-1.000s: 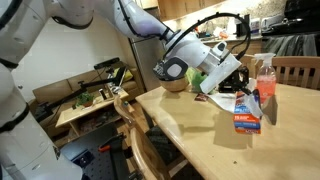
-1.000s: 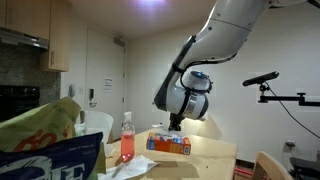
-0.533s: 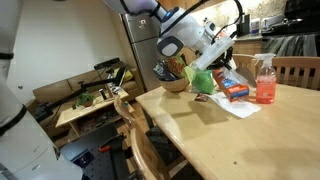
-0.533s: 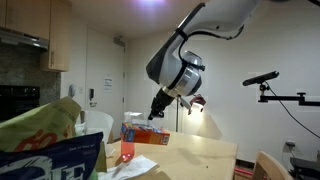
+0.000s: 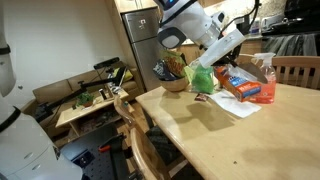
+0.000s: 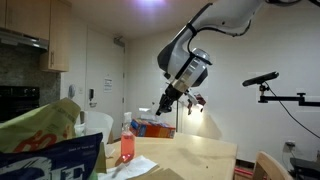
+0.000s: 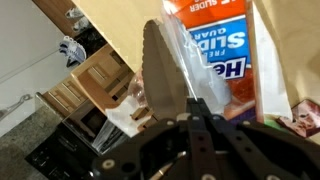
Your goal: Take a ziplock bag out of the box and put it on the table
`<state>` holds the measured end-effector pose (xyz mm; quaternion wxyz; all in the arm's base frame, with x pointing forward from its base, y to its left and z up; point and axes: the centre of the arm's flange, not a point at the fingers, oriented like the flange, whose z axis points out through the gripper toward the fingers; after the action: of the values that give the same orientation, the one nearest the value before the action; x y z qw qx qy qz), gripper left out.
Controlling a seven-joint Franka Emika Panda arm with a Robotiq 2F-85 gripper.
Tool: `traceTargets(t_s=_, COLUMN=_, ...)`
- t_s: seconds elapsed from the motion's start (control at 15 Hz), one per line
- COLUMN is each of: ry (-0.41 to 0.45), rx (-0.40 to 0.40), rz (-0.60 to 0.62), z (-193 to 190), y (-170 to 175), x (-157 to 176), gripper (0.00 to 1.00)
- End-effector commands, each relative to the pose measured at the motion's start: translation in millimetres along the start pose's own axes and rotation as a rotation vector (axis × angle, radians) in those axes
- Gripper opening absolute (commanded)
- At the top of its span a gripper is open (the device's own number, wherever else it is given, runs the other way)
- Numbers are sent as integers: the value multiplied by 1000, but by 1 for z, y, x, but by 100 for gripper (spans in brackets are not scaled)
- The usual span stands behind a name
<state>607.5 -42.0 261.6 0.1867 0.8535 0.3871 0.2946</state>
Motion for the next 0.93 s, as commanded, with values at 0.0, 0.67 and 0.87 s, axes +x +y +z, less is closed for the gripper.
traceTargets(t_s=0.0, ry=-58, rx=-13, rz=46, z=13, y=-10, x=-50, gripper=0)
traceTargets(t_s=0.67, ry=-218, rx=-215, rz=276, z=6, y=38, x=-126, gripper=0)
traceTargets(t_s=0.87, ry=-239, rx=-253, rz=293, z=4, y=43, x=-120, gripper=0)
